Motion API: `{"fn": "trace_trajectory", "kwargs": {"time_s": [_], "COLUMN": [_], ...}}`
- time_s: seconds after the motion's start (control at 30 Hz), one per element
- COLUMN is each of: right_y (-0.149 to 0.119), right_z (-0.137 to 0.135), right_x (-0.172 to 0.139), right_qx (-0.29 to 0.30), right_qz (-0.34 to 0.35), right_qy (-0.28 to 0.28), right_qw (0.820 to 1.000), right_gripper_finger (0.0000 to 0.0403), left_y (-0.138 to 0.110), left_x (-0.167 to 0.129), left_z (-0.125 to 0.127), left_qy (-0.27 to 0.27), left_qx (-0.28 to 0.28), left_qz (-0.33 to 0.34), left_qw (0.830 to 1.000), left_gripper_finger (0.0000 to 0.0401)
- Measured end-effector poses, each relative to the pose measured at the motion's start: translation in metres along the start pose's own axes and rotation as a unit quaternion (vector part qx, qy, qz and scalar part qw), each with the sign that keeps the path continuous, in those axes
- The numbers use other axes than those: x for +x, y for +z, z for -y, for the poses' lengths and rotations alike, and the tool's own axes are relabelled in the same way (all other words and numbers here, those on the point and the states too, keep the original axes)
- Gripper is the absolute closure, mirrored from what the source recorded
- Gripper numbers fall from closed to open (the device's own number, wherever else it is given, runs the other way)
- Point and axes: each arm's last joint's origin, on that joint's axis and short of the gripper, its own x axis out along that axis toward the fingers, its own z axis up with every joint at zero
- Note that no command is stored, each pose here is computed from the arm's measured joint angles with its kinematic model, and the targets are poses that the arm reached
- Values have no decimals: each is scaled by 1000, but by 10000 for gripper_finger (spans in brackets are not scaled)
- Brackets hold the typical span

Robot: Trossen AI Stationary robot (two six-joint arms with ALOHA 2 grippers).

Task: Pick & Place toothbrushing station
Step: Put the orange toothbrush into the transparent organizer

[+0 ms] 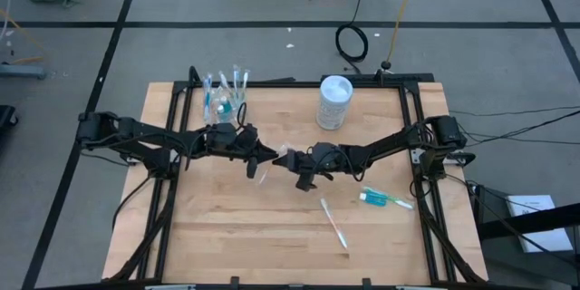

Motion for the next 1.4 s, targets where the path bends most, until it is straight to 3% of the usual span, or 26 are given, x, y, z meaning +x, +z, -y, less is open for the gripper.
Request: {"fn": "trace_trajectory", "kwargs": {"time_s": [0.2,0.37,0.53,0.67,0.8,0.9,1.1,1.27,1.4], "right_y": [2,-2,-6,-11,-16,-18,-20,-19,-20], "right_z": [0,-1,-1,-2,-3,-7,-9,-9,-9], "right_x": [0,-1,-2,-2,-2,-1,-1,-1,-1], "right_qx": [99,191,270,283,316,322,321,321,321], "right_qz": [-15,-101,-168,-181,-187,-193,-196,-196,-196], "right_qy": [1,-6,-25,-29,-33,-15,-9,-9,-11], "right_qw": [995,976,948,941,930,927,927,927,927], "right_gripper_finger": [366,328,300,292,293,295,293,296,297], "left_y": [6,13,28,40,47,48,48,51,53], "left_x": [-1,-4,-17,-32,-46,-51,-45,-40,-34], "left_z": [-8,-18,-24,-23,-22,-23,-32,-52,-70], "left_qy": [14,33,134,246,397,472,503,574,578], "left_qx": [4,23,84,158,193,198,162,152,159], "left_qz": [19,36,97,142,170,173,198,217,227], "left_qw": [1000,999,983,946,881,841,825,775,768], "left_gripper_finger": [386,395,390,396,390,395,393,393,396]}}
